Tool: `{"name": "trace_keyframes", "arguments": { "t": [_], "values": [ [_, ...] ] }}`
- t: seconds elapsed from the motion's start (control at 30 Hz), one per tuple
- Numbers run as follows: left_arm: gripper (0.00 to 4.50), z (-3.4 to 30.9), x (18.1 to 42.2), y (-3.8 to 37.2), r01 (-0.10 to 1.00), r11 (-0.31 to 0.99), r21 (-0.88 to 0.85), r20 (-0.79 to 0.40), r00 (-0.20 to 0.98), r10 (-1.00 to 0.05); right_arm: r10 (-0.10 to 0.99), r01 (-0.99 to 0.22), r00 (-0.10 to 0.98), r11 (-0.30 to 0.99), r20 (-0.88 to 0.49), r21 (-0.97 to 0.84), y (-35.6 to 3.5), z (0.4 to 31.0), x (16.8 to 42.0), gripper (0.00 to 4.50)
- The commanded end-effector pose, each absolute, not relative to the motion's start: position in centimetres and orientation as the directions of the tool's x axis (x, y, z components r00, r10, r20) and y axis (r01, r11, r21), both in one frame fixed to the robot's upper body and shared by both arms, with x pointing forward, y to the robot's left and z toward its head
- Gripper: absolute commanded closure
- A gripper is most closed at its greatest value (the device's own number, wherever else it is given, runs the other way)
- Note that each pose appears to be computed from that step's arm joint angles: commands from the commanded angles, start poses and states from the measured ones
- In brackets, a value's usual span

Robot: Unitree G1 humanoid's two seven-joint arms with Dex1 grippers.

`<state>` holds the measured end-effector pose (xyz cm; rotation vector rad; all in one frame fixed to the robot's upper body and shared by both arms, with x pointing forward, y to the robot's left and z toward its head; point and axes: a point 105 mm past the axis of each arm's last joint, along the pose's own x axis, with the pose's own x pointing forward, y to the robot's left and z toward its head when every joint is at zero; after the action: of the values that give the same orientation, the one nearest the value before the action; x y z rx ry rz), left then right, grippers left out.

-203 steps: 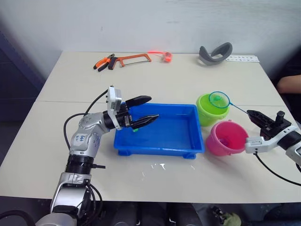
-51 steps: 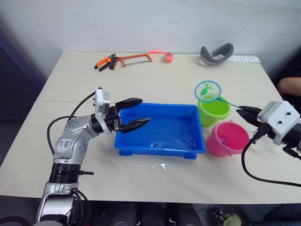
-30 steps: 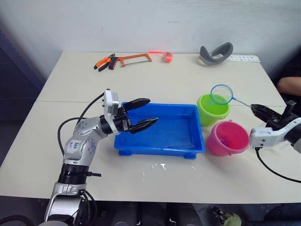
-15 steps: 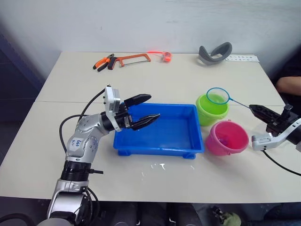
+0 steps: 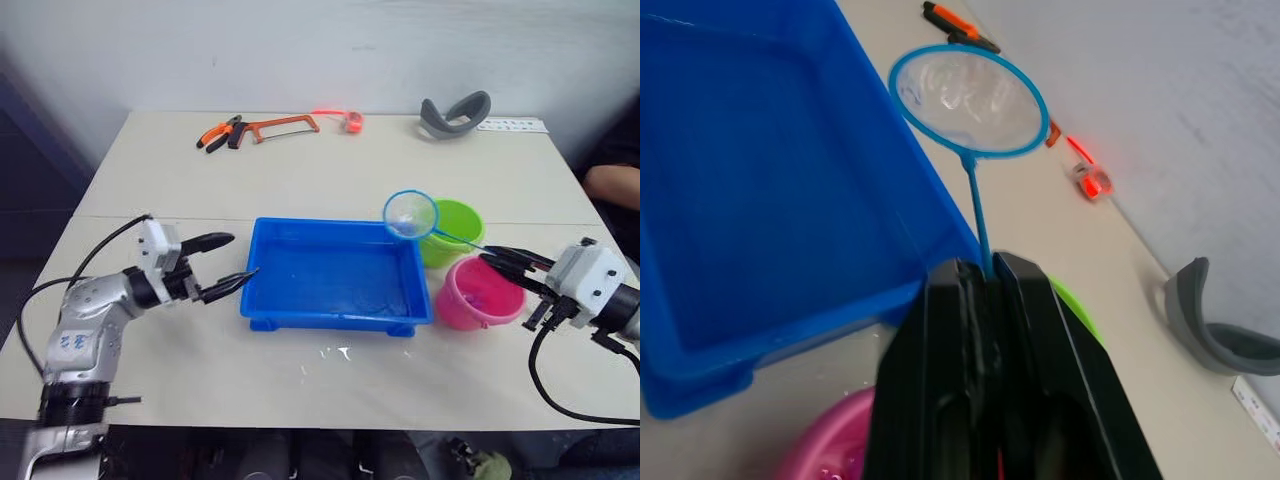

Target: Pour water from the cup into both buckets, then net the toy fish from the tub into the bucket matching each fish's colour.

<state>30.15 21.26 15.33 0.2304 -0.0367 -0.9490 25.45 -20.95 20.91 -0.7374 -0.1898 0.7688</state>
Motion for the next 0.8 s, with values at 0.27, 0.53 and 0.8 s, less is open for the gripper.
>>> {"name": "trace_keyframes", "arguments": {
  "t": [0.27,0.53,0.8],
  "values": [
    [0.05,13.4,26.6,27.3,0.700,0.658,0.276,-0.202,0.712,-0.673,0.853,-0.800,0.466,0.293,-0.234,-0.524,-15.9,14.4,21.1,4.50],
    [0.05,13.0,24.4,26.1,0.790,0.580,0.195,-0.195,0.611,-0.767,0.928,-0.889,0.257,0.118,-0.269,-0.442,-12.1,11.3,19.0,4.50],
    [0.05,13.2,20.3,22.4,0.968,0.232,0.100,-0.258,0.250,-0.933,0.945,-0.924,0.153,0.033,-0.288,-0.381,-9.5,6.1,20.1,4.50]
  ]
}}
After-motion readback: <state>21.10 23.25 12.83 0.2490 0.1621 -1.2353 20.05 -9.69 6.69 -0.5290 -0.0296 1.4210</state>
